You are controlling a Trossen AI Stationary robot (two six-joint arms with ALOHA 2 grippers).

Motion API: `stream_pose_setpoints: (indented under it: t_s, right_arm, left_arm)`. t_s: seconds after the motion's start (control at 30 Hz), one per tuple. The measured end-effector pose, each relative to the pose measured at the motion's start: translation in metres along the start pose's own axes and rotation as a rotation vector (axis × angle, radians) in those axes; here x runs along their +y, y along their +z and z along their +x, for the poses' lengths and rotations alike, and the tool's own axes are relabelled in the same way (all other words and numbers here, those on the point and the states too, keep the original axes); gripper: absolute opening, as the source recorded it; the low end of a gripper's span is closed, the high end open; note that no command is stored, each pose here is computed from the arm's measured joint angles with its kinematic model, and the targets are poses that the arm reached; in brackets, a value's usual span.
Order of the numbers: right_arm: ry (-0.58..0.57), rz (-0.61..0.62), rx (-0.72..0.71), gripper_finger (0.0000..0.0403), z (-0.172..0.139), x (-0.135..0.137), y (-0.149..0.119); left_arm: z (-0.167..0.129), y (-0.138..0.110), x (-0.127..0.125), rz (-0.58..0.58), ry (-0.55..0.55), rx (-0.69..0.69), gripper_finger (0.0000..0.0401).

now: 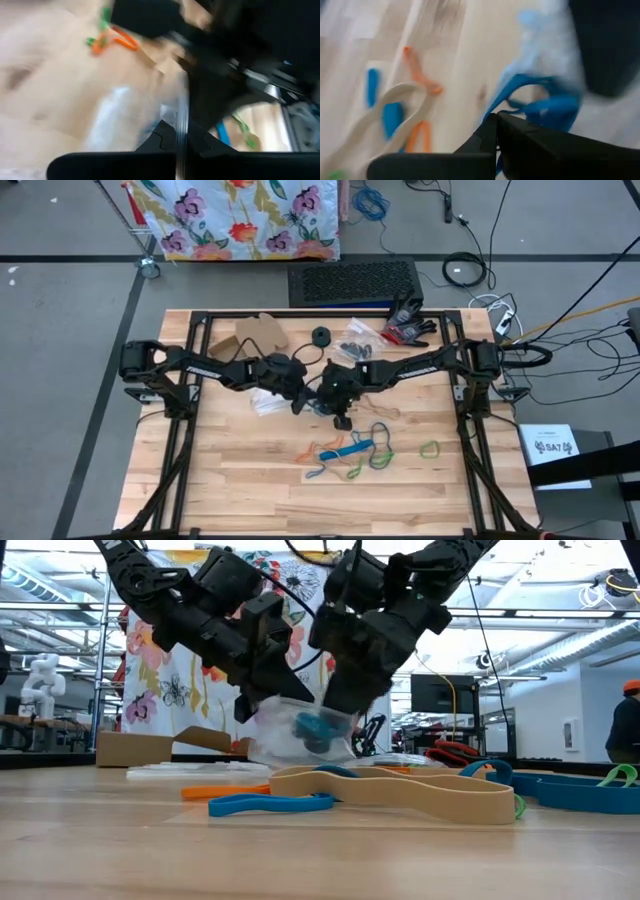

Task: Sort rubber bands
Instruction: Put the blue rubber band into the transparent zip bag

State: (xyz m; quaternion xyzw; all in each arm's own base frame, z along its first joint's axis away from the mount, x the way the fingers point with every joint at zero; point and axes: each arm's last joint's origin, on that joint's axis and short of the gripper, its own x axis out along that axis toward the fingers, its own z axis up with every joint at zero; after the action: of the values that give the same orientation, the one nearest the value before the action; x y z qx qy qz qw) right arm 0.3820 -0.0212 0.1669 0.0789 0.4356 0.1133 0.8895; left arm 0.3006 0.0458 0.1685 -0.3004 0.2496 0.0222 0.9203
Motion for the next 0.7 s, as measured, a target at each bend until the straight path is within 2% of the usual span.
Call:
stream_pose_setpoints:
  t_s: [0.13, 0.2, 0.27, 0.33, 0.47, 0.6, 0.7]
  right_arm:
    - [0.154, 0.122, 0.042, 0.0000, -0.004, -0.005, -0.005]
    - [0.250, 0.119, 0.017, 0.0000, -0.004, -0.002, -0.002]
    - [0.291, 0.100, -0.019, 0.0000, -0.005, -0.001, 0.002]
    - [0.225, 0.087, -0.058, 0.0000, -0.004, -0.003, 0.006]
    - [-0.034, 0.085, -0.072, 0.0000, -0.003, -0.009, 0.006]
    - [-0.076, 0.078, -0.091, 0.0004, -0.004, -0.012, 0.008]
    - [-0.131, 0.088, -0.087, 0.0022, -0.004, -0.011, 0.010]
  left_arm:
    - [-0.001, 0.001, 0.004, -0.008, 0.060, -0.021, 0.0000]
    - [-0.001, 0.000, 0.005, -0.018, 0.071, -0.004, 0.0000]
    - [-0.001, -0.002, 0.006, -0.046, 0.083, 0.016, 0.0000]
    - [-0.001, -0.004, 0.007, -0.053, 0.090, 0.030, 0.0000]
    - [-0.001, -0.004, 0.004, -0.043, 0.074, 0.030, 0.0000]
    - [0.000, -0.005, 0.004, -0.044, 0.067, 0.041, 0.0000]
    - [0.000, -0.005, 0.004, -0.043, 0.066, 0.039, 0.0000]
